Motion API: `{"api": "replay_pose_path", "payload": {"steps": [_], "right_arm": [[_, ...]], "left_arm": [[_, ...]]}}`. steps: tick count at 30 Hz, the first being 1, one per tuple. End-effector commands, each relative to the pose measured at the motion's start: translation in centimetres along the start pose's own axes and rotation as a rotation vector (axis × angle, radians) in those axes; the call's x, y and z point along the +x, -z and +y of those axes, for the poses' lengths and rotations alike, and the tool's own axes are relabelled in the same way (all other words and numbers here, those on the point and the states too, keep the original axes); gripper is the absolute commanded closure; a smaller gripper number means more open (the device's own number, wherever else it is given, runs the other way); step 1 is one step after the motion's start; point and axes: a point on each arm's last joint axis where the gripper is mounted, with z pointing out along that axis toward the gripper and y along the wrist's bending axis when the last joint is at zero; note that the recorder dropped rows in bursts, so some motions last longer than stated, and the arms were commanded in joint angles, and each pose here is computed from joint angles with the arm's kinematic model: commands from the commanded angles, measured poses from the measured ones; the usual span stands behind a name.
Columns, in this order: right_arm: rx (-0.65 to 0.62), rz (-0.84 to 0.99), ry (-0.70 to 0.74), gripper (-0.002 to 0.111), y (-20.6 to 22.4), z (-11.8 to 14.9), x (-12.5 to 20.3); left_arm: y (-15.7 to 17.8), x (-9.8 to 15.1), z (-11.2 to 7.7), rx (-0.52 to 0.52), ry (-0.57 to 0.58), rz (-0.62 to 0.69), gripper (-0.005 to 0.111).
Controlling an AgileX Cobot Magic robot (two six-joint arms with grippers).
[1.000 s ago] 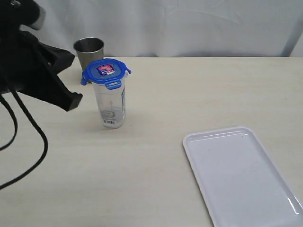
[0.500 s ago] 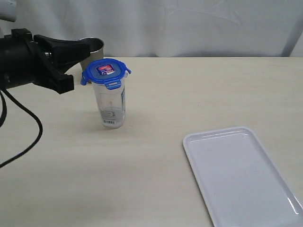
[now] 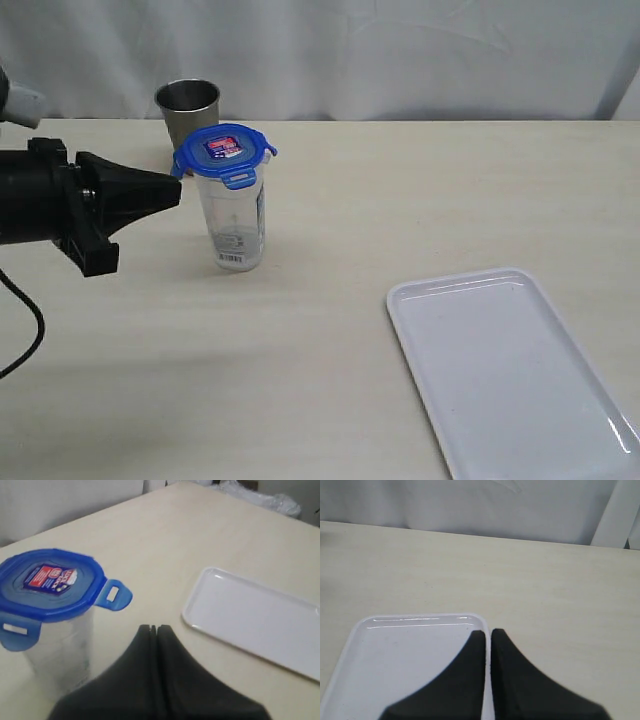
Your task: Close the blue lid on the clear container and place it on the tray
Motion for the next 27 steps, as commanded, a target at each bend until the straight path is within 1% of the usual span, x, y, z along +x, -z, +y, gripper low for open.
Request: {"api": "replay_pose_path", "payload": {"steps": [1, 4, 7, 10, 18, 25, 27], "right_arm": [[0.008, -0.005, 0.003, 0.104, 0.0, 0.0, 0.1], [0.008, -0.005, 0.003, 0.104, 0.0, 0.0, 0.1], [0.008, -0.005, 0.003, 0.104, 0.0, 0.0, 0.1], [0.008, -0.005, 0.003, 0.104, 0.0, 0.0, 0.1], [0.008, -0.005, 0.003, 0.104, 0.0, 0.0, 0.1], [0.008, -0.005, 0.003, 0.104, 0.0, 0.0, 0.1], [0.008, -0.005, 0.003, 0.104, 0.0, 0.0, 0.1]], "left_arm": [[-0.9, 1.4, 0.6, -0.077, -0.003, 0.073, 0.107], [-2.0, 2.6, 1.2, -0.042, 0.006, 0.087, 0.107], [-3.0, 3.7, 1.9, -0.038, 0.01, 0.089, 0.107], [-3.6, 4.3, 2.3, -0.039, 0.001, 0.066, 0.107], [-4.3, 4.4, 3.6, -0.119, -0.011, 0.003, 0.107], [-4.9, 4.6, 4.3, -0.122, -0.009, -0.01, 0.107], [-4.9, 4.5, 4.4, -0.141, -0.011, -0.026, 0.107]]}}
